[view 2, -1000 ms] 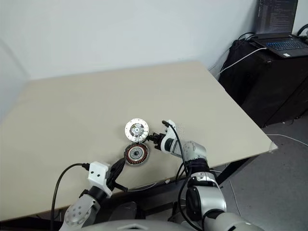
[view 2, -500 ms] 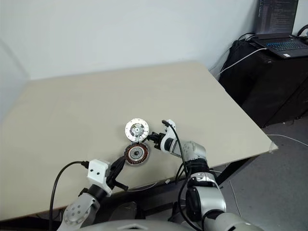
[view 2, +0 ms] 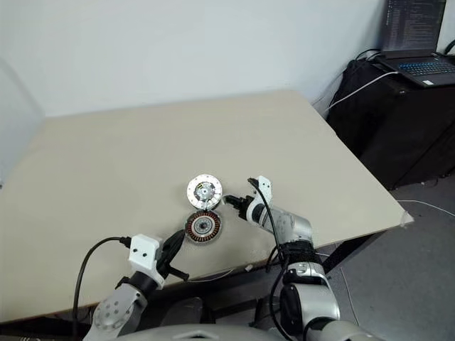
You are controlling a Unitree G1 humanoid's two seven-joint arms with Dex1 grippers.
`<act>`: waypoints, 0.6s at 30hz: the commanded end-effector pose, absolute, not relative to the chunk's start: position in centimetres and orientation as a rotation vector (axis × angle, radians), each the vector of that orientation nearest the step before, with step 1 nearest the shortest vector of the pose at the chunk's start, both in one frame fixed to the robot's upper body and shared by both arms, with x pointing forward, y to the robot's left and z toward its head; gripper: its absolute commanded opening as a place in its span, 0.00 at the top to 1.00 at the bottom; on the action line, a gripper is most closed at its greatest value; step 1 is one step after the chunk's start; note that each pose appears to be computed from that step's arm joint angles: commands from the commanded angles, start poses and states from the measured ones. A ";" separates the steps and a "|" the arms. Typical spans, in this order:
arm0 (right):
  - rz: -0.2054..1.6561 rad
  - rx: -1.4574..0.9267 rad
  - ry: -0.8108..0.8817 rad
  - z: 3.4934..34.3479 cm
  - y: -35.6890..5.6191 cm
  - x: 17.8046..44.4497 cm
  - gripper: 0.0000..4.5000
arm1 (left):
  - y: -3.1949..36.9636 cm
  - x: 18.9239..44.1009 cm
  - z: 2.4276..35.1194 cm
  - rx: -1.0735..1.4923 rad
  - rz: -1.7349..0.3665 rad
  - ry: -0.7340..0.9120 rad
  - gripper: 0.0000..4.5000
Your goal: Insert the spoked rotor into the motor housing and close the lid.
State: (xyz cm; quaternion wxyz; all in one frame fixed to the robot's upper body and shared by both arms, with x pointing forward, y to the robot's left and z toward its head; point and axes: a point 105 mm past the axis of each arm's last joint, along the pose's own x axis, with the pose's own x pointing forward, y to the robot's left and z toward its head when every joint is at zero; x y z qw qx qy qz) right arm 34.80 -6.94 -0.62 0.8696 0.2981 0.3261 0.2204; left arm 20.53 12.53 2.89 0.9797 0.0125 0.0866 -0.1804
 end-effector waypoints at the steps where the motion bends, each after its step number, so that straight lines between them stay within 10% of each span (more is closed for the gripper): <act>1: 0.537 0.534 0.599 2.2 -7.3 34.4 0.44 | 12.8 20.8 3.6 0.034 -0.353 0.127 1.00; 9: 0.704 0.213 0.739 1.6 -5.2 28.6 0.44 | 13.1 20.4 2.1 0.029 -0.356 0.153 1.00; 18: 0.749 0.036 0.712 3.0 -3.2 28.9 0.44 | 13.0 20.4 1.2 0.019 -0.372 0.155 1.00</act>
